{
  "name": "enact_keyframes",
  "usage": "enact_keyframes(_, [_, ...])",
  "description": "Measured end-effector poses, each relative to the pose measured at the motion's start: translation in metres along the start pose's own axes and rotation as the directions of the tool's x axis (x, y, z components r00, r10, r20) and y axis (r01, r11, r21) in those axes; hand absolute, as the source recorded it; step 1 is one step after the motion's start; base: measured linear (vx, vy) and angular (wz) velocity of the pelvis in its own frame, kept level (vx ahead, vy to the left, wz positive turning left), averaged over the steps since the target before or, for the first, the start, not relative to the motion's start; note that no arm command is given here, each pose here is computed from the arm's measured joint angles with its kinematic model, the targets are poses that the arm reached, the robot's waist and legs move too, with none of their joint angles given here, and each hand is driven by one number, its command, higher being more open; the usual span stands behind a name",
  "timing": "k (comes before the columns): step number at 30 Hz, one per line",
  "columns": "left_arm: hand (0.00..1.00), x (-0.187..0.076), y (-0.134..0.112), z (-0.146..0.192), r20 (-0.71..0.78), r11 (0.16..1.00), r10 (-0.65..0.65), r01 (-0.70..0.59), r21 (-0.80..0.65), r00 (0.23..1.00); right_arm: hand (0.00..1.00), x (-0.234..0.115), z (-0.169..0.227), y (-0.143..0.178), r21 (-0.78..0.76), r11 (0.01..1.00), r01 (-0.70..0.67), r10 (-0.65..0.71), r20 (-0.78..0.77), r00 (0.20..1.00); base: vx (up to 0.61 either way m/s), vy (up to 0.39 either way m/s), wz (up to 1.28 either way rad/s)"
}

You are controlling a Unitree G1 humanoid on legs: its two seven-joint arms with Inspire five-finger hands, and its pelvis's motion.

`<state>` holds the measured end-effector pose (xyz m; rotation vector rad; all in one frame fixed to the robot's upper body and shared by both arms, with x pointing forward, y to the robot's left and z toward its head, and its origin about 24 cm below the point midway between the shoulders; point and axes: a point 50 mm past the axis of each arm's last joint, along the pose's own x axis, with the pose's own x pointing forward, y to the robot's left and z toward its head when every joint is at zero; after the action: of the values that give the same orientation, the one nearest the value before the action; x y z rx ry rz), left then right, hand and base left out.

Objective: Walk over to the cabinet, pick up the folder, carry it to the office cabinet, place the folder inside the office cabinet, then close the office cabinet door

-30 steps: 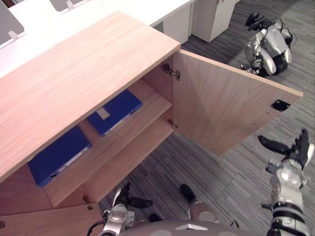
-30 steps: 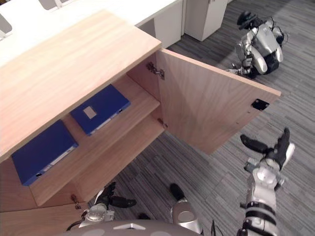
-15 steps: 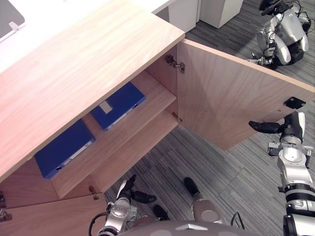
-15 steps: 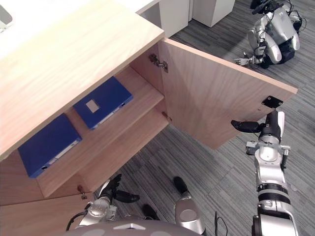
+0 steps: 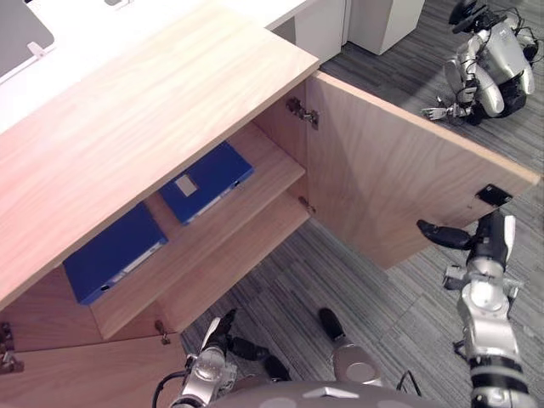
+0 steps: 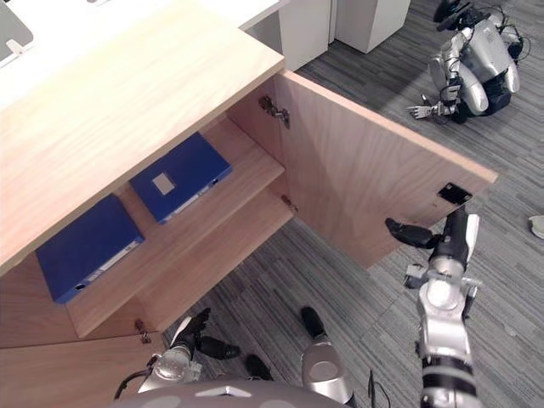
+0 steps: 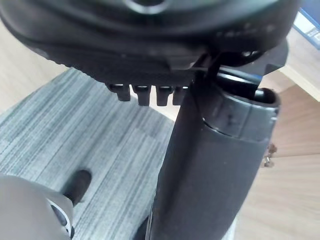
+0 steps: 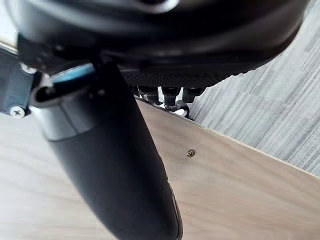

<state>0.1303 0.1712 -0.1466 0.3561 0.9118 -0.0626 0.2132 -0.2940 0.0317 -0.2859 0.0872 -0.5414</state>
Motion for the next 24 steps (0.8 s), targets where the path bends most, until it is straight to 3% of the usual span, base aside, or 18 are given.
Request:
enact_keyframes(9, [1.00, -0.002, 0.000, -0.013, -0.067, 1.000, 0.009, -0.008, 0.011, 0.998, 1.00, -0.099, -0.026, 0.049, 0.131, 0.954, -0.270, 0.287, -0.136, 0.948, -0.03, -0.007, -0.01])
enact_keyframes(15, [1.00, -0.002, 0.000, -0.016, -0.089, 0.999, 0.009, -0.006, 0.032, 0.996, 1.00, -0.130, -0.025, 0.064, 0.183, 0.898, -0.400, 0.428, -0.152, 0.891, 0.00, 0.000, 0.00])
enact_keyframes(24, [1.00, 0.005, 0.009, -0.003, -0.055, 0.995, 0.011, -0.006, 0.099, 0.998, 1.00, -0.150, -0.015, 0.099, 0.214, 0.714, -0.667, 0.694, -0.083, 0.715, -0.02, 0.000, 0.28])
